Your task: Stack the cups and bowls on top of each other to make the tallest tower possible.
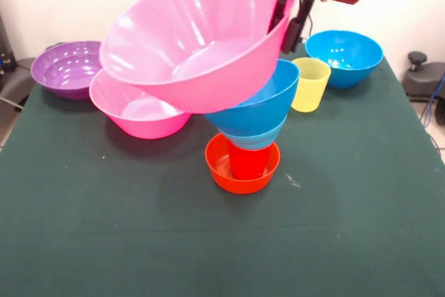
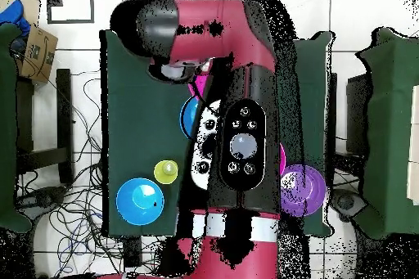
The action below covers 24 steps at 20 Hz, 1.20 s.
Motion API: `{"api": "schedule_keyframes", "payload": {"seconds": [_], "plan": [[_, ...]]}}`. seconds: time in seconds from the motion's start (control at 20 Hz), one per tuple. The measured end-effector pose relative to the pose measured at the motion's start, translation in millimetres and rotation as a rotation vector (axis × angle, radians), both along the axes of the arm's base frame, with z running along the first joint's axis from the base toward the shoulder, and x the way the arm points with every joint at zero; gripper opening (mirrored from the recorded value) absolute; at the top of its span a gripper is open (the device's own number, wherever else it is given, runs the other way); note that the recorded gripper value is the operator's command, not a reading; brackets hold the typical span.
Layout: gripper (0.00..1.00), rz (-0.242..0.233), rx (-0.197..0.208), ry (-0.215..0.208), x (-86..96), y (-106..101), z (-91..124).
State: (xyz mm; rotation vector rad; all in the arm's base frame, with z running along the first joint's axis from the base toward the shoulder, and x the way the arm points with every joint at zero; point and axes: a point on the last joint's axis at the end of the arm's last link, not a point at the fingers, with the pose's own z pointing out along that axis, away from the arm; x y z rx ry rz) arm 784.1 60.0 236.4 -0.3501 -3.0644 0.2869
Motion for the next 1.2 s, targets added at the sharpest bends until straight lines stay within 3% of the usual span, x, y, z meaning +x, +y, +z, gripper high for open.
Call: {"api": "schedule_keyframes", "payload": {"seconds": [0.6,0.9,1.2], "plan": [[0.00,-0.059,-0.043,0.030,-23.6,33,-12],[0.00,-0.070,-0.066,0.067,-41.5,40,-24],[0.00,-0.066,-0.067,0.068,-53.0,40,-39]]}}
